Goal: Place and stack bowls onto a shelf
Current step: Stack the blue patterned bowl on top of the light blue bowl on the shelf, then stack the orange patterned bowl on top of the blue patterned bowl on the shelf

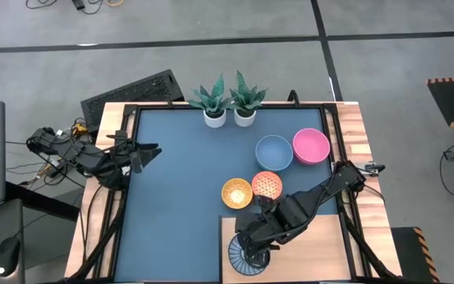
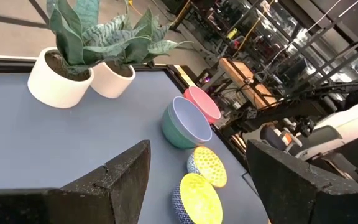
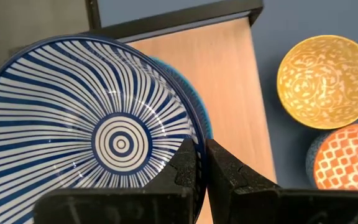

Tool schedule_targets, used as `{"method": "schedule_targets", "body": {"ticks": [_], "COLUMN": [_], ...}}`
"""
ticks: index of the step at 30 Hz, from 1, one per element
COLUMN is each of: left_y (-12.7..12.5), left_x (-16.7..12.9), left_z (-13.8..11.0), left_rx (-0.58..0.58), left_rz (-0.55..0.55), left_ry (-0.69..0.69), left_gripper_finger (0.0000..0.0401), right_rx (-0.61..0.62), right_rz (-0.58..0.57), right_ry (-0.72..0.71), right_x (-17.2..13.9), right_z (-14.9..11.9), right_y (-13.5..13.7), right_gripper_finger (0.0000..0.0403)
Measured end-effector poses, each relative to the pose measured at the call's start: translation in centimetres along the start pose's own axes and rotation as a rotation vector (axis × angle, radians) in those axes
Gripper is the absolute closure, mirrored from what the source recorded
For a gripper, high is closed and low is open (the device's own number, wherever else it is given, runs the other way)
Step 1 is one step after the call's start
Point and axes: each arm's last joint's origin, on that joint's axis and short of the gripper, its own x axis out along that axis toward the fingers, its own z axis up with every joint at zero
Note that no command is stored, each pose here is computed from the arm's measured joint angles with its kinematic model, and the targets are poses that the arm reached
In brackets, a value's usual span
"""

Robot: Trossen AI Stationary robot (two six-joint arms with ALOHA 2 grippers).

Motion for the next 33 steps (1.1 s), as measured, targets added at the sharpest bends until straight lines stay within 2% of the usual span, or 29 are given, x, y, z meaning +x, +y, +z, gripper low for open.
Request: {"method": "schedule_targets", "body": {"ticks": [6,12,25,33], "left_y": [0.0,0.0,0.0,0.0], "left_x": [0.0,0.0,0.0,0.0], "left_z": [0.0,0.0,0.0,0.0], "left_rx": [0.002,0.002,0.004,0.006], "left_rz": [0.001,0.001,0.001,0.001], "left_ry": [-0.001,-0.001,-0.002,-0.001], "left_gripper_finger": [0.0152,0.0152,0.0152,0.0152], "right_rx": [0.002,0.002,-0.030,-0.017], "right_rz": [0.004,0.039,0.038,0.059], "right_ry": [0.006,0.034,0.034,-0.005], "right_x": [0.0,0.0,0.1,-2.0], "right_z": [0.1,0.1,0.5,0.5], "right_y": [-0.1,-0.2,-0.6,-1.5], "right_gripper_finger": [0.0364,0.0320,0.0305,0.0253]}}
